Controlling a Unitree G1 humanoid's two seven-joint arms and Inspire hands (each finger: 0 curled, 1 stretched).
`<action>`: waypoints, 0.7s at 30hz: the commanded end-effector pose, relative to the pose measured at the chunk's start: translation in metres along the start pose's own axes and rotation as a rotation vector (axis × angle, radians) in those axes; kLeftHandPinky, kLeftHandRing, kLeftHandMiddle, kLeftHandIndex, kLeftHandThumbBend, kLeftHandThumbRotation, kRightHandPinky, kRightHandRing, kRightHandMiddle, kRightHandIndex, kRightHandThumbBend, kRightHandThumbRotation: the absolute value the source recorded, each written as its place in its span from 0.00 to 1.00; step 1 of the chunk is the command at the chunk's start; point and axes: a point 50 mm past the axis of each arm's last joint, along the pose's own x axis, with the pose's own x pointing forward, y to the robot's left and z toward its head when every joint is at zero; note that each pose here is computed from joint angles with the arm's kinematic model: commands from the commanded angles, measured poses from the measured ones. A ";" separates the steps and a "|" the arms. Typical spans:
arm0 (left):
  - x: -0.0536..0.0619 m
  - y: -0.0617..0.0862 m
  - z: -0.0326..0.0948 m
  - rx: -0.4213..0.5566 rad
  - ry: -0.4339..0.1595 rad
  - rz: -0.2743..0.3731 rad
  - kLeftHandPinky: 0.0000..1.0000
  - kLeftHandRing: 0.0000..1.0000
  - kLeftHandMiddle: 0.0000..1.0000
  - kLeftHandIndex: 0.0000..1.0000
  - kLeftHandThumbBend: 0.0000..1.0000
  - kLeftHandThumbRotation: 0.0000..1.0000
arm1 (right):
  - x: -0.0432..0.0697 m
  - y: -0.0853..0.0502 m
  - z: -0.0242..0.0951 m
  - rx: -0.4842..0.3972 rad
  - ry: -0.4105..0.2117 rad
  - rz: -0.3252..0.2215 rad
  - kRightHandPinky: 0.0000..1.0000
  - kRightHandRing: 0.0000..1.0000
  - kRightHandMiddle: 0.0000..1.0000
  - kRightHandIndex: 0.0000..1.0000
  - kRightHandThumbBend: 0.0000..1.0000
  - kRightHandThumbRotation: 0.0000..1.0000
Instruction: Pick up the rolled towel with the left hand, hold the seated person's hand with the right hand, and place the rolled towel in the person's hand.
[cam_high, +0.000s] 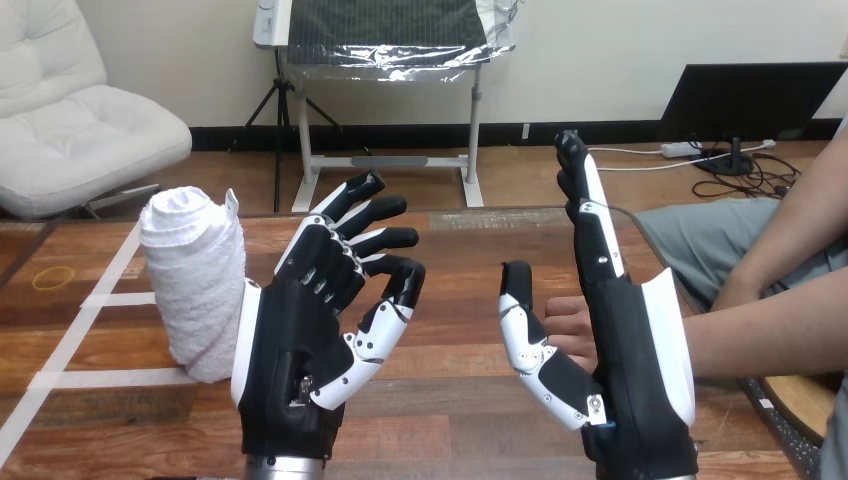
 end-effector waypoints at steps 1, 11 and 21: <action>-0.013 -0.006 0.005 -0.017 -0.006 0.030 0.58 0.67 0.75 0.79 0.45 0.16 | 0.006 -0.004 0.013 0.021 -0.062 -0.050 1.00 1.00 1.00 1.00 0.00 0.00; -0.013 -0.006 0.005 -0.016 -0.014 0.025 0.58 0.67 0.75 0.80 0.48 0.16 | 0.006 -0.005 0.014 0.033 -0.066 -0.044 1.00 1.00 1.00 1.00 0.00 0.00; -0.012 -0.004 0.006 0.006 -0.023 0.041 0.58 0.67 0.75 0.79 0.51 0.14 | 0.008 -0.005 0.013 0.015 -0.074 -0.042 1.00 1.00 1.00 1.00 0.00 0.00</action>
